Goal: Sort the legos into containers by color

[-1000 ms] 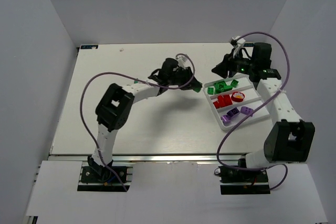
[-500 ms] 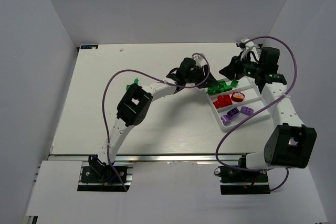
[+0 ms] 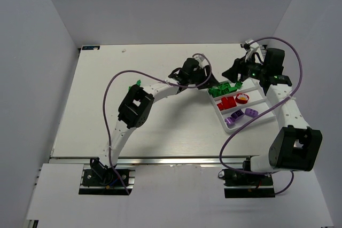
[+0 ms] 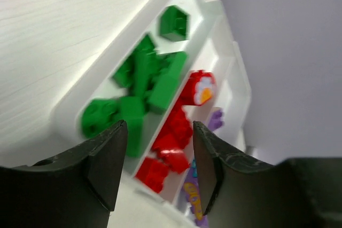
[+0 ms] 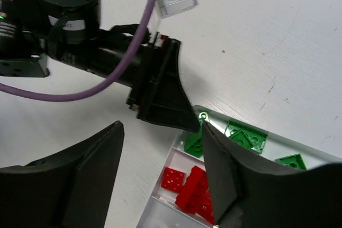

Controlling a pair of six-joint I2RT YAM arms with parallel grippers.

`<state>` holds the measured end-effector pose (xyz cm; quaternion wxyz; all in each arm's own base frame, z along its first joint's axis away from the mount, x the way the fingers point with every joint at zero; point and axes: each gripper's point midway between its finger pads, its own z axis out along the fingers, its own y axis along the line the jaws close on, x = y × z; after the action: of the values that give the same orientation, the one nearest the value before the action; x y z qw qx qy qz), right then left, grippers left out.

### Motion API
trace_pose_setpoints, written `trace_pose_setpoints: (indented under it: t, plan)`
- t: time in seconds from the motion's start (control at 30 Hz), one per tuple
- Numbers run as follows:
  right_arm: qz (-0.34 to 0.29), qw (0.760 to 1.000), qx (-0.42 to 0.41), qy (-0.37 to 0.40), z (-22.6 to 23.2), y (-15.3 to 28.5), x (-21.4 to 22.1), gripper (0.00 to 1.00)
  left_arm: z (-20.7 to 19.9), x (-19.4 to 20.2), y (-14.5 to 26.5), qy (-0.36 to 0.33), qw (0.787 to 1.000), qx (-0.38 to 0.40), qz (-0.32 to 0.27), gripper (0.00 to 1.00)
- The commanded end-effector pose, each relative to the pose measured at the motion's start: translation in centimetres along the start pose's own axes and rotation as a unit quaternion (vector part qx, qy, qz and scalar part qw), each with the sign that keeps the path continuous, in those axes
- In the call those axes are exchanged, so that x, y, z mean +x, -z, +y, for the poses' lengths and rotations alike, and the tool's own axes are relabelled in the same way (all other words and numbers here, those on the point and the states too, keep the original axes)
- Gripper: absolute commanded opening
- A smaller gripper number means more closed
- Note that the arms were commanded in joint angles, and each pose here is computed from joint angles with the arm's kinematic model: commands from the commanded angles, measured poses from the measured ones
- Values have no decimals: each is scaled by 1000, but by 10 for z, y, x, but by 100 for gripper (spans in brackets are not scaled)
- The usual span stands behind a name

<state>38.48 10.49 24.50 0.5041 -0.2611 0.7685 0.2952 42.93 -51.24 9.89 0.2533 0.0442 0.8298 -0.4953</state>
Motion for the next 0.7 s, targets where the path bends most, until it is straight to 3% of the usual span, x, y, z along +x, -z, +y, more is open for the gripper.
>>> trace_pose_setpoints:
  t: [0.0,0.03,0.13,0.23,0.33,0.37,0.43,0.53,0.67]
  plan:
    - [-4,999,25,20,-11,4,-3,68,8,-53,55,-23,995,-74,-67,60]
    - [0,999,32,25,-16,4,-1,86,-2,-69,78,-30,992,-81,-89,60]
    - [15,998,59,30,-28,4,11,89,38,-87,139,-27,978,-162,-126,65]
    - [38,997,53,35,-33,0,29,89,88,-92,192,-33,959,-247,-134,98]
    - [64,997,32,28,-31,-3,45,89,127,-103,247,-47,934,-329,-133,98]
    - [76,997,22,21,-27,-4,52,89,144,-95,262,-54,923,-367,-106,98]
    - [77,997,6,13,-25,-6,52,84,172,-100,295,-62,892,-438,-90,98]
    - [77,997,-8,1,-21,-10,53,74,209,-101,316,-67,858,-505,-64,98]
    - [78,997,-20,-7,-18,-13,51,61,234,-104,319,-85,839,-536,-34,96]
